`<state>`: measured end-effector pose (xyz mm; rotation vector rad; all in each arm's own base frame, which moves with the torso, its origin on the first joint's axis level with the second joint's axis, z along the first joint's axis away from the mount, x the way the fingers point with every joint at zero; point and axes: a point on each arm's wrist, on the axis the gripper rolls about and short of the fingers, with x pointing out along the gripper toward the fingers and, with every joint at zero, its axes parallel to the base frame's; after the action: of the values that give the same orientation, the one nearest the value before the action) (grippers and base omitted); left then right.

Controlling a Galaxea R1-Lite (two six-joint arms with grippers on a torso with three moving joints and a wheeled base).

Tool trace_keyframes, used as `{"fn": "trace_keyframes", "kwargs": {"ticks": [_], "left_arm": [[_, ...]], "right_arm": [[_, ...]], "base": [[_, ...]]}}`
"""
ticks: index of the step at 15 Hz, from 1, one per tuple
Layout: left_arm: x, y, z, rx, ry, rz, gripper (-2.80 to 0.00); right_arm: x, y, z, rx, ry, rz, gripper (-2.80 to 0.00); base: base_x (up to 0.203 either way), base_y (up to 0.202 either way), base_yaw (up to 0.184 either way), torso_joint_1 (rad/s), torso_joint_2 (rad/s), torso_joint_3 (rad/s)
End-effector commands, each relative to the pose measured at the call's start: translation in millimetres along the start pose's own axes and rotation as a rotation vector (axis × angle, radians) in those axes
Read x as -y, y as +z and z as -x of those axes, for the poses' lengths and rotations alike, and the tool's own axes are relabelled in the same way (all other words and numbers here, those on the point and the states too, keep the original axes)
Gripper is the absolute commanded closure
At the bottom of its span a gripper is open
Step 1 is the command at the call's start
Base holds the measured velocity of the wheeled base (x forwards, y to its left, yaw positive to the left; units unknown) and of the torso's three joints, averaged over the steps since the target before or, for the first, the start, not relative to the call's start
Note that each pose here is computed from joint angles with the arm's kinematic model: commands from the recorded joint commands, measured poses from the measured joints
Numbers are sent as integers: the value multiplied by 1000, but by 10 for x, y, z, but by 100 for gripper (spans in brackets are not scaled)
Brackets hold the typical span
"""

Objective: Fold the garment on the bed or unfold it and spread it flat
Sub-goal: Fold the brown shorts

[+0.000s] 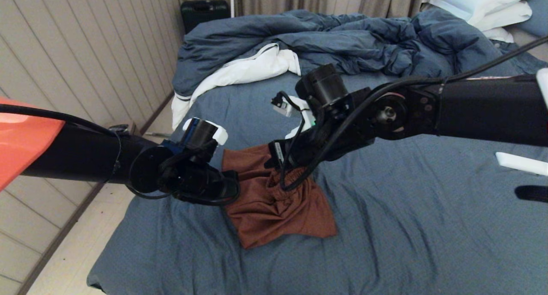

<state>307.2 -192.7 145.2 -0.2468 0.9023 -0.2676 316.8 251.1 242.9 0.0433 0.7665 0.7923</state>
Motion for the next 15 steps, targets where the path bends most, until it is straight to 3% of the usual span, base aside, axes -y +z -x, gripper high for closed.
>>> {"fn": "trace_keyframes", "kwargs": {"ticks": [1,8,11,15], "left_arm": [[-38,13,-1,0,3,22,0],[-112,33,28,13,11,38,0],[-118,22,28,10,13,38,0],[-125,20,22,7,14,39,0]], "right_arm": [[-92,-55,-227,-70,6,-2,0],[30,-222,-226,-153,-47,-20,0],[323,-292,-243,-179,-152,-43,0],[658,-364,95,-175,-248,-81,0]], "base": [[0,0,0,0,0,0],[0,0,0,0,0,0],[0,0,0,0,0,0],[0,0,0,0,0,0]]}}
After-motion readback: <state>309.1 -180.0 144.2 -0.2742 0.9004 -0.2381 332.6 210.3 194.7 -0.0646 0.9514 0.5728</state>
